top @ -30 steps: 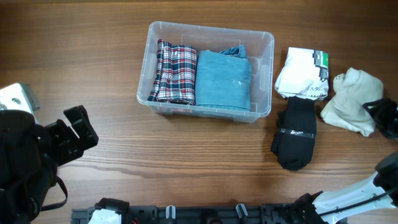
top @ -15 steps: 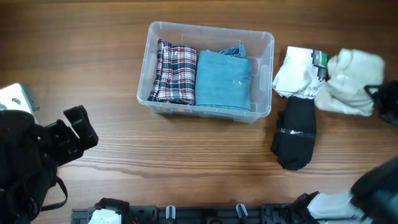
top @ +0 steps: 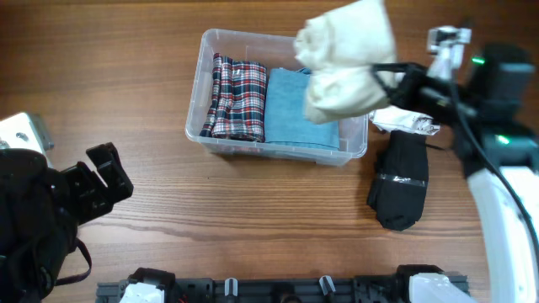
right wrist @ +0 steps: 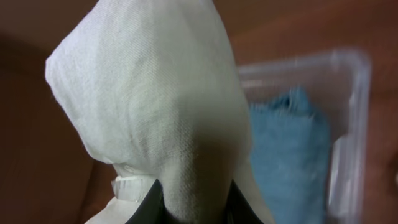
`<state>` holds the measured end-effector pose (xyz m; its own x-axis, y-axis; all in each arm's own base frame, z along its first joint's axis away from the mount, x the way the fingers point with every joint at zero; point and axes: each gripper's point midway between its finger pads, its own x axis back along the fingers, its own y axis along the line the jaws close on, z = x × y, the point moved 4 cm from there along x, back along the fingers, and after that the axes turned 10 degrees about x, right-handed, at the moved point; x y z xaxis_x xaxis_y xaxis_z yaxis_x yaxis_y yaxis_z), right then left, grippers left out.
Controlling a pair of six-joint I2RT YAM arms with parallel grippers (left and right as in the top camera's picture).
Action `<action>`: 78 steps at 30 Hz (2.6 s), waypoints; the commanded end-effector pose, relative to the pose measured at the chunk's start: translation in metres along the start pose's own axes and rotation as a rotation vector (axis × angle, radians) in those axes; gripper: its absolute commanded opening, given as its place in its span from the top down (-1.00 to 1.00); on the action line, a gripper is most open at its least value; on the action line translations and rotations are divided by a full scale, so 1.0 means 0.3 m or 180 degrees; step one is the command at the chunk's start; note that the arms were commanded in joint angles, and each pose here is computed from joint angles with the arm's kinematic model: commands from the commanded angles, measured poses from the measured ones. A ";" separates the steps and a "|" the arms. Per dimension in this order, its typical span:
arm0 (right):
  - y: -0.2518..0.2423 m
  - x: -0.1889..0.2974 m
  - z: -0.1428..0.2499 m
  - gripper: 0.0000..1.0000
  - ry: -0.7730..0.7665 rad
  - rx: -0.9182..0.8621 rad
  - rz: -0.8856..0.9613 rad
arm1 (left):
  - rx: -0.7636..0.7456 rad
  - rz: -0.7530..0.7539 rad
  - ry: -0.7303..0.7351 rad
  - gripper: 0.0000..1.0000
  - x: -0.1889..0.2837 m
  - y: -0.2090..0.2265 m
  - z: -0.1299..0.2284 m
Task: Pack container
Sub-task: 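Carry the beige cloth with the right gripper into the box's left side, then grasp the white printed T-shirt with the right gripper and lift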
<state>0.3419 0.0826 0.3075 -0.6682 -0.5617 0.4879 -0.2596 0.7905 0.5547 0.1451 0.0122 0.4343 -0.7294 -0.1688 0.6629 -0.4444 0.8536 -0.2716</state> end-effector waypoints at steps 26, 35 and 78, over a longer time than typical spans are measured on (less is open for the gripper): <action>0.196 -0.612 0.308 0.91 0.0643 -0.0965 0.0096 | 0.0007 -0.0040 -0.0045 -0.99 0.001 0.005 -0.008; 0.102 -0.716 0.360 0.35 0.0634 -0.0526 0.0357 | 0.0007 -0.0040 -0.0045 -1.00 0.001 0.005 -0.008; -1.038 -0.224 0.298 0.91 0.0919 -0.1102 0.1068 | 0.0007 -0.0040 -0.0045 -0.99 0.001 0.005 -0.008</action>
<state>0.4016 -0.1244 0.0452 -0.4566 -0.3080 0.8347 0.2656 0.8482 0.4583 0.1451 0.0122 0.4343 -0.7294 -0.1688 0.6629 -0.4444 0.8536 -0.2716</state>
